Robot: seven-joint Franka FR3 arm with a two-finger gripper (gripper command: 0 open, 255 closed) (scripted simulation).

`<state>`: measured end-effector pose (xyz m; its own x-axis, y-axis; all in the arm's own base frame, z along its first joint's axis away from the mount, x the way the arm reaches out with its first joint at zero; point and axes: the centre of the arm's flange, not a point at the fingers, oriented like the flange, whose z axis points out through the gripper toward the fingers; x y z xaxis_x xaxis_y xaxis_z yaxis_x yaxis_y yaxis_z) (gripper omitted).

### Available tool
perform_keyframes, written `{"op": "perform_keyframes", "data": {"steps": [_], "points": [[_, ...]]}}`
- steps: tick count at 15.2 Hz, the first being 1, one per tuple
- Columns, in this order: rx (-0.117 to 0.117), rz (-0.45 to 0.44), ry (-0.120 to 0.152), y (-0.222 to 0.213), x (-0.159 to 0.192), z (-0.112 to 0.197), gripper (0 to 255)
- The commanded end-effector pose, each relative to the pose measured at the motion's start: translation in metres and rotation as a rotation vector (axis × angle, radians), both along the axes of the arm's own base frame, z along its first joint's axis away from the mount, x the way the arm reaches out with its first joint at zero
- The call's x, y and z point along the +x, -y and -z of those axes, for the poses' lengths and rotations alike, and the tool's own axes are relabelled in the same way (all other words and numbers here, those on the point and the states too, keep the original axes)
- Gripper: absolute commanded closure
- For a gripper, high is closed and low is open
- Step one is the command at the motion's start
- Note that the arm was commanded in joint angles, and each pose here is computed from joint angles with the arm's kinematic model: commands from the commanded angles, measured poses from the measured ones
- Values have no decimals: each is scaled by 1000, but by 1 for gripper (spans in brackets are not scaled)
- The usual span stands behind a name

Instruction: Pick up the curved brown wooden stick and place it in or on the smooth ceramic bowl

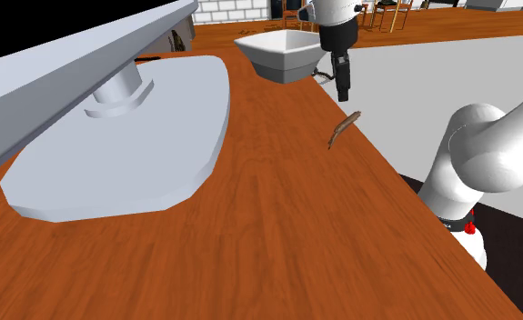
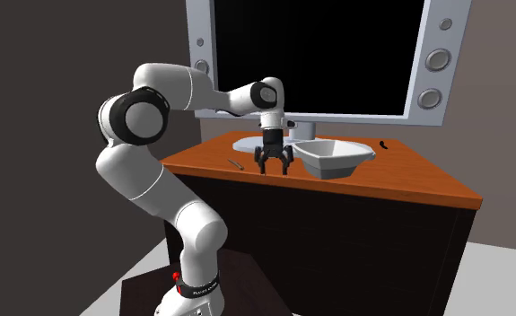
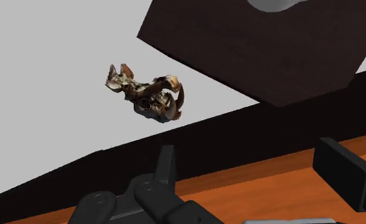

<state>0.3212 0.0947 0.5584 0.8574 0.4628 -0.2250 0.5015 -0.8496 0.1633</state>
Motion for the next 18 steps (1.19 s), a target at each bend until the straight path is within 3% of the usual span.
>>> {"op": "perform_keyframes", "data": {"steps": [1, 7, 13, 18], "points": [[48, -142, -17, -35, -3, -7, 0], [71, -550, -55, -108, -33, -29, 0], [92, -958, -93, -163, -90, -54, 0], [94, -989, -96, -162, -94, -36, 0]]}}
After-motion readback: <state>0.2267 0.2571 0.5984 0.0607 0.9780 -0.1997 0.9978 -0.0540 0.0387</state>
